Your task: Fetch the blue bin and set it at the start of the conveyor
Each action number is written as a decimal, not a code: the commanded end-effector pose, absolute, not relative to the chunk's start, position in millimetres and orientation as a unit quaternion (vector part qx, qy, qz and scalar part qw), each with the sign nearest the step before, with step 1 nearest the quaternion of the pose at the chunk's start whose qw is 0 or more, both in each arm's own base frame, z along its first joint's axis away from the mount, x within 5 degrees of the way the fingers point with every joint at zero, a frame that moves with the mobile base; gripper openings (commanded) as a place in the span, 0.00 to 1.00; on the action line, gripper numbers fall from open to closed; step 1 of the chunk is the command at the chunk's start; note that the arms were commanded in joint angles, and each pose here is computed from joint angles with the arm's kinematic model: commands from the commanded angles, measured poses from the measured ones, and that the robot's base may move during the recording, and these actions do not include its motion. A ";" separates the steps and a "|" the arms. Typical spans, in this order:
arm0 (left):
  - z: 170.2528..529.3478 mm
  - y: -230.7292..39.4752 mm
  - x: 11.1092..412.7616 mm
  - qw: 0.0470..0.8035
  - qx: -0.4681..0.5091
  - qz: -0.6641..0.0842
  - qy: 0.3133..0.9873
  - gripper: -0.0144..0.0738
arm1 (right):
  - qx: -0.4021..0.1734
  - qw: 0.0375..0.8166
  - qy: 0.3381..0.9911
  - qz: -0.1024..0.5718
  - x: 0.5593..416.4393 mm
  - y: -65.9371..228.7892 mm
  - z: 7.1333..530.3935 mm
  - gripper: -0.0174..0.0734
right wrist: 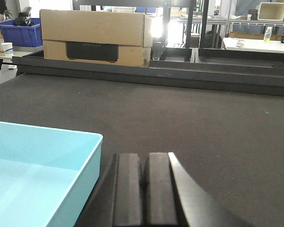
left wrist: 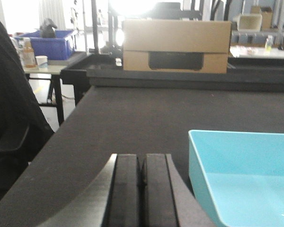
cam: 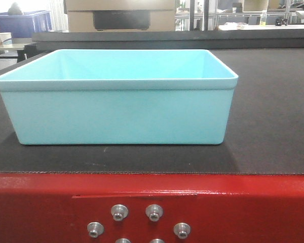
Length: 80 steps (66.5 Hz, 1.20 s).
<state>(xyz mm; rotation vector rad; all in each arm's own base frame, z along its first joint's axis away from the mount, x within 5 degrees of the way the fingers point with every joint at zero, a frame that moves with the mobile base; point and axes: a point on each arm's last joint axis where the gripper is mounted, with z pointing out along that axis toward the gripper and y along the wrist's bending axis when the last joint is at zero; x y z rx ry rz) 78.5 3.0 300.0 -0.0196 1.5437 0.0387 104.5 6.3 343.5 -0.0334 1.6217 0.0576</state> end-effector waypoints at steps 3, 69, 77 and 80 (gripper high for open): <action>272.3 4.1 68.6 0.744 -0.021 0.021 0.667 0.04 | -0.019 0.699 0.714 0.017 103.6 5.5 345.5 0.01; 209.8 6.0 56.0 0.724 -0.052 0.023 0.687 0.04 | -0.019 0.702 0.712 0.017 103.6 5.5 346.2 0.01; 209.8 6.0 56.0 0.724 -0.052 0.023 0.687 0.04 | -0.019 0.702 0.712 0.017 103.6 5.5 346.2 0.01; 209.8 6.0 56.0 0.724 -0.052 0.023 0.687 0.04 | -0.019 0.702 0.712 0.017 103.6 5.5 346.2 0.01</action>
